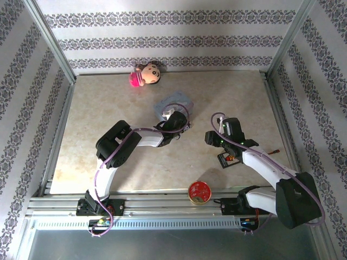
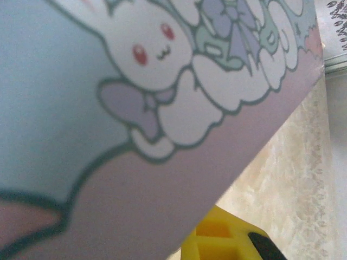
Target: Unlock a padlock with a key
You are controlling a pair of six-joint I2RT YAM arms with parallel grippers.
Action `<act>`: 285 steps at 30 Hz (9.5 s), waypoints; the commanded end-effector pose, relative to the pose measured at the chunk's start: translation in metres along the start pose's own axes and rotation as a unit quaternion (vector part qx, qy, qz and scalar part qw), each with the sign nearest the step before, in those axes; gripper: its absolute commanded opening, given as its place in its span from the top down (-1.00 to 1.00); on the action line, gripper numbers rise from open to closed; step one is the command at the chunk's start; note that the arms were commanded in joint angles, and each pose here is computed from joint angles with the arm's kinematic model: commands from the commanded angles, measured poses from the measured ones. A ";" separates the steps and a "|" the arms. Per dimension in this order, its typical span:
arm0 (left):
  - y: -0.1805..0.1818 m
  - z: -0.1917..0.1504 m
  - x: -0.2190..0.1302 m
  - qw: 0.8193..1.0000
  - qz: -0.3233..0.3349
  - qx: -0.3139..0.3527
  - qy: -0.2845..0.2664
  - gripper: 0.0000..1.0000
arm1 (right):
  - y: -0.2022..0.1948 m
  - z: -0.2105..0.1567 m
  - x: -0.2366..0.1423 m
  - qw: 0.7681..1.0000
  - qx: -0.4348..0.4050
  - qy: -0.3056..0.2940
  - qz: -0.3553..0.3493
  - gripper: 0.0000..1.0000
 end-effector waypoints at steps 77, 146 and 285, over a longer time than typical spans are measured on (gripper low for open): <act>-0.006 -0.010 -0.076 0.959 -0.044 -0.154 0.233 1.00 | 0.103 -0.040 0.085 0.943 -0.327 0.007 0.060 0.29; -0.018 -0.019 -0.093 0.939 -0.058 -0.183 0.285 1.00 | 0.084 -0.012 0.064 0.955 -0.295 -0.026 0.007 0.39; 0.086 0.068 -0.084 0.938 0.302 0.161 0.051 -0.50 | 0.103 0.020 0.102 0.936 0.295 -0.111 0.155 1.00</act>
Point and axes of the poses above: each hand's point on the last joint's axis, 136 mm out from that joint toward the fingers, its own x axis out along the fingers, its own y axis along the line the jaws close on, z = x × y, the point moved 1 cm from there along -x, back along the fingers, and after that the axes turned 11 degrees about x, right-handed, at the moved point
